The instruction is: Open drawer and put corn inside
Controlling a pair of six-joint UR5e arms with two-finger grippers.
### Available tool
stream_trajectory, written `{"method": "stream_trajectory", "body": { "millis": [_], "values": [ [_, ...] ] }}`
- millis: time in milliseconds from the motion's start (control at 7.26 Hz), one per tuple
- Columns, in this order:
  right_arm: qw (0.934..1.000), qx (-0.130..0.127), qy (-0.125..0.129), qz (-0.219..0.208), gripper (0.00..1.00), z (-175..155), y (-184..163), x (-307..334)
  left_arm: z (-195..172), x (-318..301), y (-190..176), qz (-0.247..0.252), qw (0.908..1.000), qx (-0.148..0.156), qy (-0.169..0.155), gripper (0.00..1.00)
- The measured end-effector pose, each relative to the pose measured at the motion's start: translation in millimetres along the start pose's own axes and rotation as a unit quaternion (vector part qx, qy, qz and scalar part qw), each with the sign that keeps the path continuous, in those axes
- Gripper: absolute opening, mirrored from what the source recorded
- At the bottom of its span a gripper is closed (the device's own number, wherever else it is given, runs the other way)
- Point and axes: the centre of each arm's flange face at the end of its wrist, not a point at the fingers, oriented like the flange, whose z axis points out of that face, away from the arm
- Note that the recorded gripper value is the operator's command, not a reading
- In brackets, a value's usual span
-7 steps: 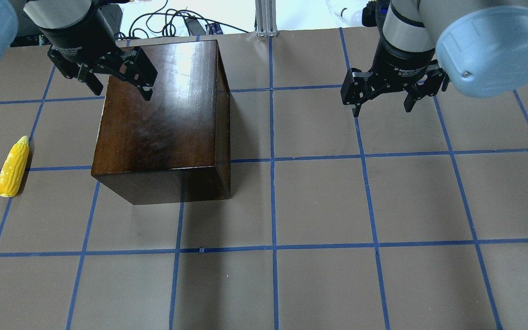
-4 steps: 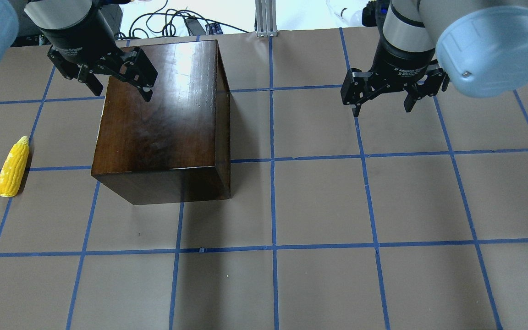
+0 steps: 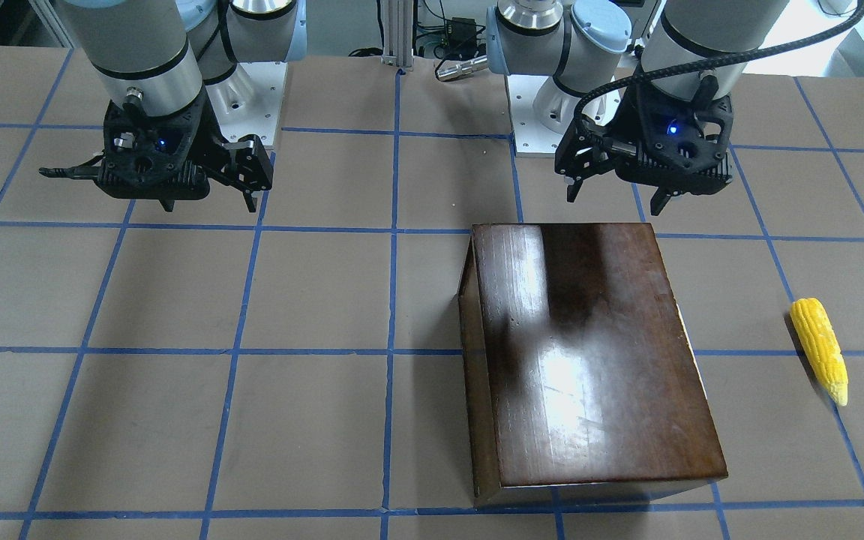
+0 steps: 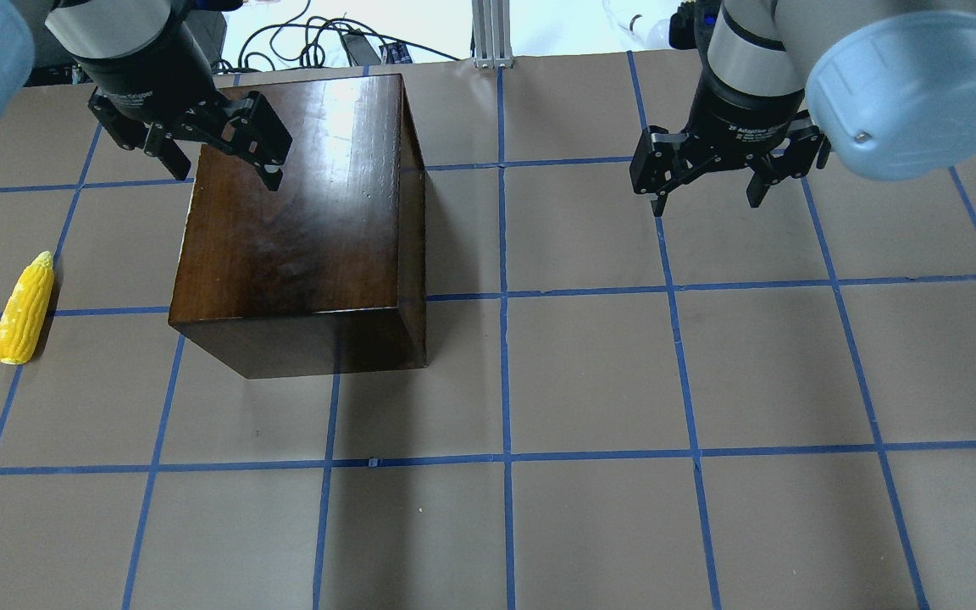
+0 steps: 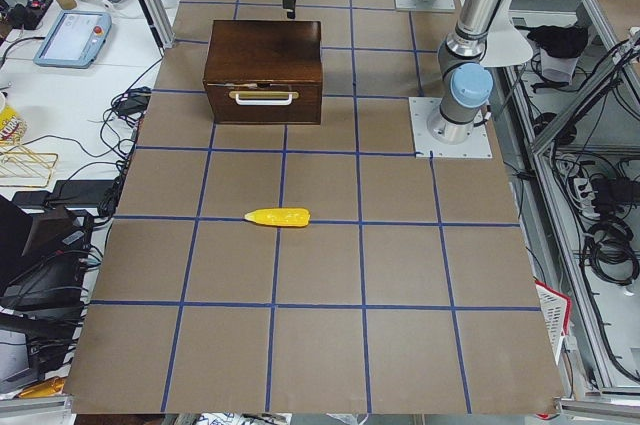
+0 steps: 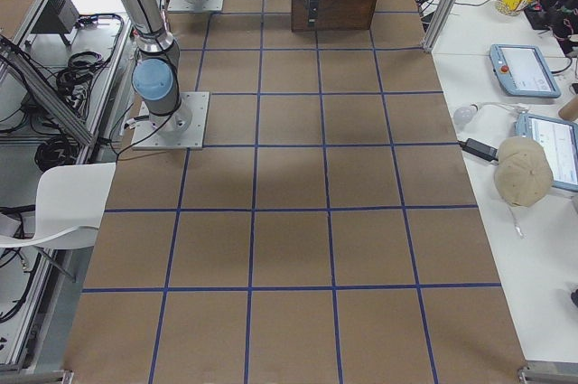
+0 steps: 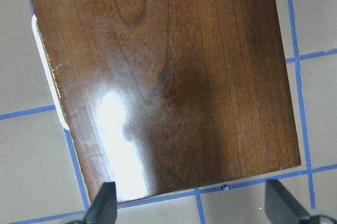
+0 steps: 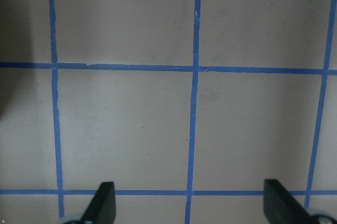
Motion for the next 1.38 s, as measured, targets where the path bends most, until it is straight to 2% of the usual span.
{"method": "stream_trajectory", "body": {
  "millis": [688,1101,1377],
  "values": [
    [1.0,0.0,0.0,0.0,1.0,0.0,0.0,0.0,-3.6,-5.3,2.2,-0.003,1.0,0.001,-0.003,1.0],
    [1.0,0.0,0.0,0.0,1.0,0.0,0.0,0.0,-10.7,-78.1,14.4,-0.035,0.9993,-0.013,0.002,1.0],
    [1.0,0.0,0.0,0.0,1.0,0.0,0.0,0.0,9.8,-155.6,17.4,-0.054,0.9978,-0.035,0.014,1.0]
  ]
}}
